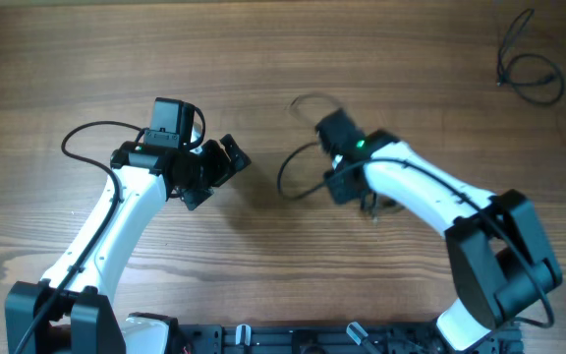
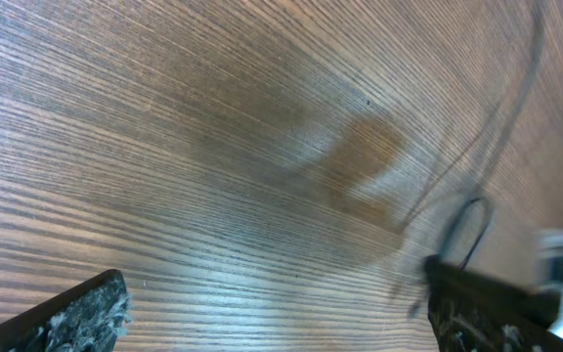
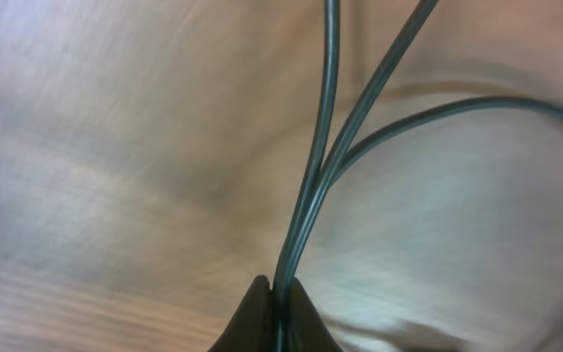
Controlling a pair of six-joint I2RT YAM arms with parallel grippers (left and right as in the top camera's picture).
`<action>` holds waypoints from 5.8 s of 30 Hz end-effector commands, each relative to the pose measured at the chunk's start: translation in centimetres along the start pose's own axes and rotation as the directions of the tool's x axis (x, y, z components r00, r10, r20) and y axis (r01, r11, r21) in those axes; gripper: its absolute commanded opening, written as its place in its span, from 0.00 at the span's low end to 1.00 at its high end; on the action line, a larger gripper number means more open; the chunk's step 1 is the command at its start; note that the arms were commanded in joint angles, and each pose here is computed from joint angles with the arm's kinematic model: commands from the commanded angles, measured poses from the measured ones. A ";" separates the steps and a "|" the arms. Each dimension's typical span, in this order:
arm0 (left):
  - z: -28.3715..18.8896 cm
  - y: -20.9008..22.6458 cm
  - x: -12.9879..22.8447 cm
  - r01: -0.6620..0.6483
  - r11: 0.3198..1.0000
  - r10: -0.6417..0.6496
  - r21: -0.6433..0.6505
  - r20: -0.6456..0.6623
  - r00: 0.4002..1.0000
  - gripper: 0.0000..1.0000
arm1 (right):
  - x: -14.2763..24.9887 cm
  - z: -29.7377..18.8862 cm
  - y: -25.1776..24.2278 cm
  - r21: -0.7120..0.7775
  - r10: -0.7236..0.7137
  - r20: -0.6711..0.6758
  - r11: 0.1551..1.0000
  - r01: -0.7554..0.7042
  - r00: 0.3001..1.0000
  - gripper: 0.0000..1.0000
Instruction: Untangle cables
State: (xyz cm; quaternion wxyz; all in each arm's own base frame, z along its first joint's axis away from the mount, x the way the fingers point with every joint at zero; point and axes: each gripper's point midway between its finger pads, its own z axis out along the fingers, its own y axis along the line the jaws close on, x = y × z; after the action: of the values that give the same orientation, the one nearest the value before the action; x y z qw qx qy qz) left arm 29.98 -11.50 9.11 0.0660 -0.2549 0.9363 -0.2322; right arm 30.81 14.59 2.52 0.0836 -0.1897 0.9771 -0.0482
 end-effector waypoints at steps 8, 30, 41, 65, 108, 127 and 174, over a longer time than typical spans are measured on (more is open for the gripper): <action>-0.7 -0.2 -0.5 0.004 1.000 -0.005 0.008 0.030 1.000 1.00 | -7.8 -6.1 -14.0 0.465 -0.269 0.161 0.869 0.168 0.950 0.04; -0.7 -0.2 -0.5 0.004 1.000 -0.005 0.008 0.030 1.000 1.00 | -9.5 -0.4 -25.4 0.491 -0.659 0.068 0.675 0.550 0.749 0.05; -0.7 -0.2 -0.5 0.004 1.000 -0.005 0.008 0.030 1.000 1.00 | -9.0 2.2 -23.0 0.332 -0.414 0.233 0.884 0.329 0.880 1.00; -0.7 -0.2 -0.5 0.004 1.000 -0.005 0.008 0.030 1.000 1.00 | 2.0 -28.7 -12.4 -0.395 0.507 0.637 0.862 -0.318 0.581 1.00; -0.7 -0.2 -0.5 0.004 1.000 -0.005 0.008 0.030 1.000 1.00 | 16.2 -28.8 -6.0 -0.418 0.561 0.513 0.824 -0.382 0.650 1.00; -0.7 -0.2 -0.5 0.004 1.000 -0.005 0.008 0.030 1.000 1.00 | 19.6 -31.7 -3.8 -0.449 0.522 0.666 0.851 -0.272 0.532 1.00; -0.7 -0.2 -0.5 0.004 1.000 -0.005 0.008 0.030 1.000 1.00 | 23.2 -35.8 -1.3 -0.340 0.345 0.889 0.938 -0.073 0.300 1.00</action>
State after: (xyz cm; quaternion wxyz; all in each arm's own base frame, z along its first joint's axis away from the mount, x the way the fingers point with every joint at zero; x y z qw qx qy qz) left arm 30.01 -11.50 9.22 0.0679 -0.2545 0.9361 -0.2329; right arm 4.77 6.66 34.10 0.5893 -0.0425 0.7810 0.2026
